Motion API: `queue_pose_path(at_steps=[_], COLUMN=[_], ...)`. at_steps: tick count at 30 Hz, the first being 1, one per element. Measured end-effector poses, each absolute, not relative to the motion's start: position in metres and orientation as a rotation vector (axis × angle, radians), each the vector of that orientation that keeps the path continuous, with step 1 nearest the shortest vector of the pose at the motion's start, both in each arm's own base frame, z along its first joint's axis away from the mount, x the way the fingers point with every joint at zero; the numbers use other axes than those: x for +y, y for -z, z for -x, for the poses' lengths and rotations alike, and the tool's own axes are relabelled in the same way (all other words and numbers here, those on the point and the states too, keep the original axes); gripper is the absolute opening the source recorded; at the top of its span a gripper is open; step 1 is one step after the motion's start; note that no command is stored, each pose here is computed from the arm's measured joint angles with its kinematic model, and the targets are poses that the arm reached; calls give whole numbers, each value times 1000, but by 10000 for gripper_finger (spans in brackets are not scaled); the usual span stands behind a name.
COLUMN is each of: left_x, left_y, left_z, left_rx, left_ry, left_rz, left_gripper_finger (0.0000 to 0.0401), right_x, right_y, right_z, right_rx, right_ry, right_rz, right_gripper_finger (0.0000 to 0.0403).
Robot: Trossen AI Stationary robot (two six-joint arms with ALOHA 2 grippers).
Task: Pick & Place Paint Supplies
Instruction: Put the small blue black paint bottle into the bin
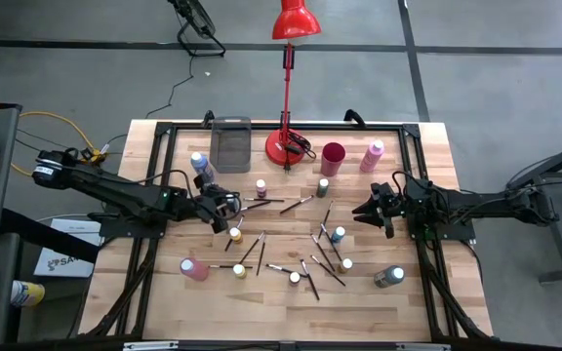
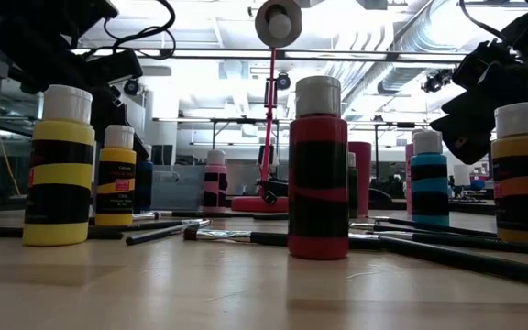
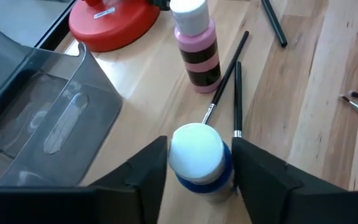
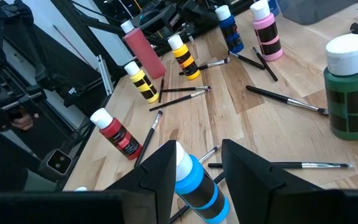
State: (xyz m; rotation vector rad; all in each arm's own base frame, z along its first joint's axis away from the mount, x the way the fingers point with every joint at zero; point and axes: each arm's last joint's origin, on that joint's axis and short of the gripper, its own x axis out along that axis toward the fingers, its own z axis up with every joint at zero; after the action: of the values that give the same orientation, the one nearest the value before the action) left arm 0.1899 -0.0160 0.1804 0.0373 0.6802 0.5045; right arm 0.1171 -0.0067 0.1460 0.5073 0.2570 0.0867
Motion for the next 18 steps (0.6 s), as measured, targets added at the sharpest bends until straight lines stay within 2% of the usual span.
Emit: queue_pose_path(at_steps=[5, 10, 18], left_x=[-16, -16, -15], left_y=[-181, -183, -236], left_z=[-190, -192, -206], left_rx=[672, 641, 493], left_ry=[-518, -514, -563], left_rz=[-25, -12, -70], left_gripper_finger=[131, 118, 116], right_x=[-7, -7, -7], right_y=[-146, -146, -146], right_z=[-117, -117, -117], right_rx=[257, 257, 257], right_ry=[-87, -87, -87], right_rz=[-507, -507, -507], right_gripper_finger=[122, 122, 122])
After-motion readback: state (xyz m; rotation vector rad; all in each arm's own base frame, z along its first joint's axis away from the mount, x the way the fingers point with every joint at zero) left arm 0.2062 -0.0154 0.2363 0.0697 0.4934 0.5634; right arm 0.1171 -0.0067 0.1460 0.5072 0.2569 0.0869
